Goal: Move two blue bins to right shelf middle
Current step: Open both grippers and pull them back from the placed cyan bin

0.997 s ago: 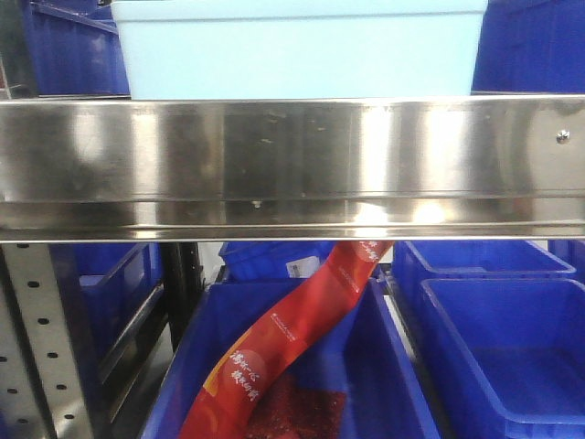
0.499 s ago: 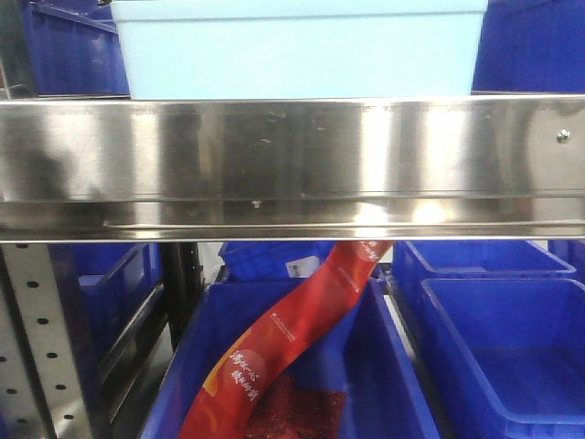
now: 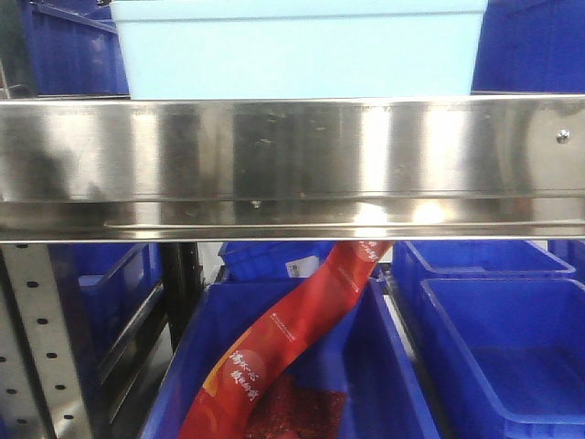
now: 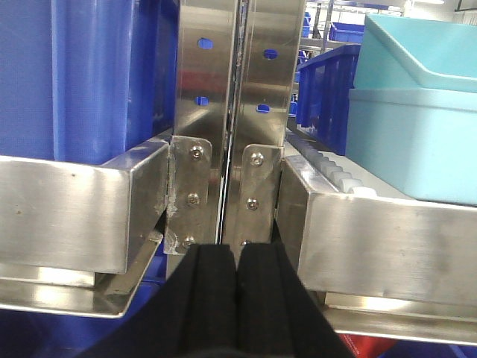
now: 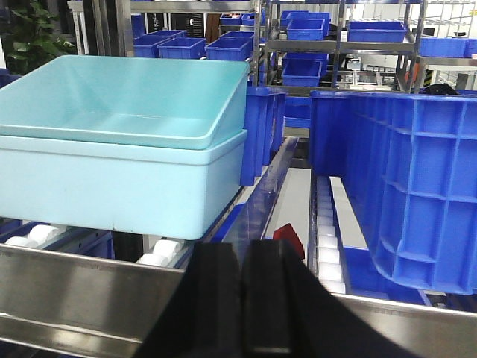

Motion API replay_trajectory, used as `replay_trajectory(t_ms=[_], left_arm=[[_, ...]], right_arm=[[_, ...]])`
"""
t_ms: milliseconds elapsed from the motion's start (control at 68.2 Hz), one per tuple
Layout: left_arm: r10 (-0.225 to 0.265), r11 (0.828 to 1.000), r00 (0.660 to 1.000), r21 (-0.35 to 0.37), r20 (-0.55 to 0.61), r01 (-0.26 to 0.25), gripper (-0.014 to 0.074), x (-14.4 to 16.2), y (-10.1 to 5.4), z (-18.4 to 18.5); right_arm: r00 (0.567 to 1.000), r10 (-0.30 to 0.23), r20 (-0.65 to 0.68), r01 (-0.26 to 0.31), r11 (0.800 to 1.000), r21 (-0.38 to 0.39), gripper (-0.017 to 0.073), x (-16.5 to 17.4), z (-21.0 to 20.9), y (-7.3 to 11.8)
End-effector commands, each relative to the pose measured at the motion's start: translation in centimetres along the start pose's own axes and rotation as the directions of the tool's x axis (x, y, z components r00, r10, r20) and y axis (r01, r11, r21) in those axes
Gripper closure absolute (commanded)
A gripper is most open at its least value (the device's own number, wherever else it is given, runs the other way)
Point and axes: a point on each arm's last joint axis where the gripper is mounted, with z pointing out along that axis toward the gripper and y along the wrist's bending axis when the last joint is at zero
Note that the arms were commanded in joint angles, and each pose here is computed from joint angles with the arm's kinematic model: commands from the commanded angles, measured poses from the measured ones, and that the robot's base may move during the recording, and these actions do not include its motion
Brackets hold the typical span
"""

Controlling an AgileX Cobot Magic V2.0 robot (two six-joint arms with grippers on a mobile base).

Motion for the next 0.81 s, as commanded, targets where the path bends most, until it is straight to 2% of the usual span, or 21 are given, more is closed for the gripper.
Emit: replay_trajectory(t_ms=[0,59,176,264,411,499,557,601,733,792], left_arm=[[-0.003,1.000,1.000,0.003,0.030,0.003,0.0704,-0.3,0.0,-0.1],[-0.003,1.000,1.000,0.003,0.030,0.003,0.0704,-0.3,0.0,-0.1],[-0.003,1.000,1.000,0.003,0.030,0.003,0.0704,-0.3,0.0,-0.1],[-0.003,1.000,1.000,0.003,0.030,0.003,0.0704,-0.3,0.0,-0.1],[-0.003,1.000,1.000,0.003,0.030,0.003,0.0704,-0.3,0.0,-0.1],[-0.003,1.000,1.000,0.003,0.030,0.003,0.0704,-0.3,0.0,-0.1],[-0.003,1.000,1.000,0.003,0.030,0.003,0.0704,-0.3,0.0,-0.1],[-0.003,1.000,1.000,0.003,0.030,0.003,0.0704,-0.3,0.0,-0.1],[-0.003,1.000,1.000,0.003,0.030,0.003,0.0704,-0.3,0.0,-0.1],[-0.003,1.000,1.000,0.003,0.030,0.003,0.0704,-0.3,0.0,-0.1]], right_arm=[[1.000,-0.011,0.023,0.011,1.000,0.013,0.0721,-0.1,0.0,-0.1],[0.999,0.003,0.043,-0.005,1.000,0.030,0.0721,-0.3,0.0,-0.1],[0.996,0.023,0.082,-0.033,0.992,0.125,0.0721,0.2,0.2,-0.5],[0.995,0.039,0.094,-0.057,0.979,0.194,0.0721,1.6,0.7,-0.9],[0.990,0.108,0.092,-0.129,0.954,0.270,0.0721,5.6,1.2,-1.5],[0.990,0.102,0.098,-0.125,0.952,0.278,0.0721,7.7,1.2,-1.7],[0.989,0.093,0.114,-0.122,0.954,0.273,0.0721,7.7,1.2,-1.7],[0.992,0.108,0.063,-0.122,0.954,0.276,0.0721,8.2,1.2,-1.6],[0.997,0.062,0.036,-0.070,0.957,0.280,0.0721,8.3,1.2,-1.7],[0.998,0.056,0.034,-0.063,0.958,0.281,0.0721,8.3,1.2,-1.7]])
